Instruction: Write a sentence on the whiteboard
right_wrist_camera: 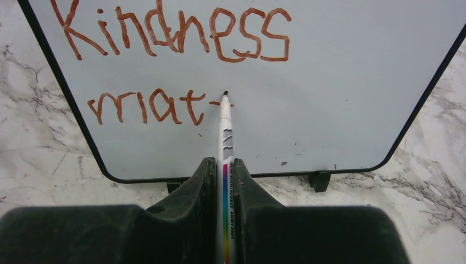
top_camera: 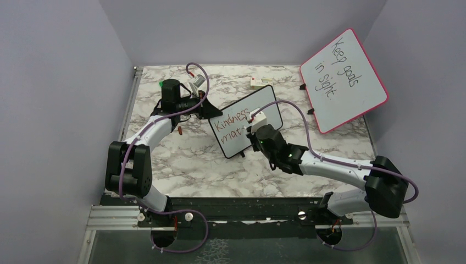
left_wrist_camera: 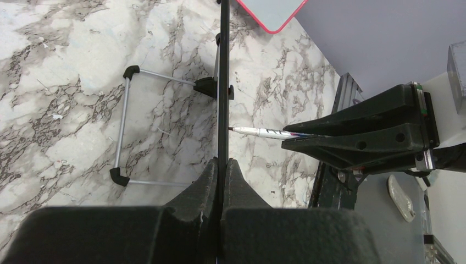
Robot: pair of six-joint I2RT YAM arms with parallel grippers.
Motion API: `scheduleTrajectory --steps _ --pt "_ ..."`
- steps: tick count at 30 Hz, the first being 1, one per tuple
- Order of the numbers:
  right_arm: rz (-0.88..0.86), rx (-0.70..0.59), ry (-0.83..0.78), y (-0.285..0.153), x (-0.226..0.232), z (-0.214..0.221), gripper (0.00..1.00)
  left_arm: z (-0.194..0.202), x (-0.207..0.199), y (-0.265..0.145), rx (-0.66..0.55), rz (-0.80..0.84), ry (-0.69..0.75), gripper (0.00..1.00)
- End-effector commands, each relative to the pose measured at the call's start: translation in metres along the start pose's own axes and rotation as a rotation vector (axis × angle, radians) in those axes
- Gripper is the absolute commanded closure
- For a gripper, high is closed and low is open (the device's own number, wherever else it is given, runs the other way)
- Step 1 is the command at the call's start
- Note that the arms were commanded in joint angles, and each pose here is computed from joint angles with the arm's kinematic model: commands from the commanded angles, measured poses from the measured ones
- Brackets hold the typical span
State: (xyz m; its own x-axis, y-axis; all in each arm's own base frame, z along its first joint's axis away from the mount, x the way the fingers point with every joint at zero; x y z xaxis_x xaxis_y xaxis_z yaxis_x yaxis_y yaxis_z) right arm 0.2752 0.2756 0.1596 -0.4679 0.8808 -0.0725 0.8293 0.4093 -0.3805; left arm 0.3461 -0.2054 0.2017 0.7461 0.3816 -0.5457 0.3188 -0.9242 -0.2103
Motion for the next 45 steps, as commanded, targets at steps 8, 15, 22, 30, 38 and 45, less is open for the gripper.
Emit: scheduleTrajectory --steps 8,15,22,30,38,45 --pt "-0.026 0.023 0.001 0.002 0.005 0.0 0.99 0.011 0.003 -0.001 0.034 -0.024 -0.045 1.0" --pt "-0.04 0.065 -0.003 -0.002 0.006 0.013 0.99 0.011 0.003 -0.001 0.034 -0.024 -0.047 1.0" --pt "-0.036 0.099 -0.008 -0.004 0.004 0.024 0.99 0.011 0.003 -0.001 0.034 -0.023 -0.047 1.0" --pt "0.007 0.103 -0.021 -0.005 -0.005 0.028 0.99 0.012 0.003 -0.001 0.035 -0.025 -0.048 1.0" --pt "0.006 0.102 -0.026 -0.006 -0.005 0.027 0.99 0.012 0.003 -0.001 0.035 -0.025 -0.047 1.0" --pt "0.032 0.097 -0.03 -0.007 -0.01 0.027 0.99 0.011 0.003 -0.001 0.034 -0.025 -0.047 1.0"
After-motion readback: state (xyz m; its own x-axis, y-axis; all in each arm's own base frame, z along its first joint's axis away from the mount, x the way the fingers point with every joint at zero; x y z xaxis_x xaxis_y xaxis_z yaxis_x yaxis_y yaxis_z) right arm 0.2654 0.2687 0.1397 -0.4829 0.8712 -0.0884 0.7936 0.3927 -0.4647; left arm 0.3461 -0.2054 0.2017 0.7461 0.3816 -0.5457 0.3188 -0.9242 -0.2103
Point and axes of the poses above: each gripper's point midway between its finger pads, its own y axis out along the fingers, its own x axis along the line the jaws close on, z = x × y, the point moved 1 cm from there along -y, back along the fingers, and after that the axes turned 3 degrees about y, right-handed, at the moved point
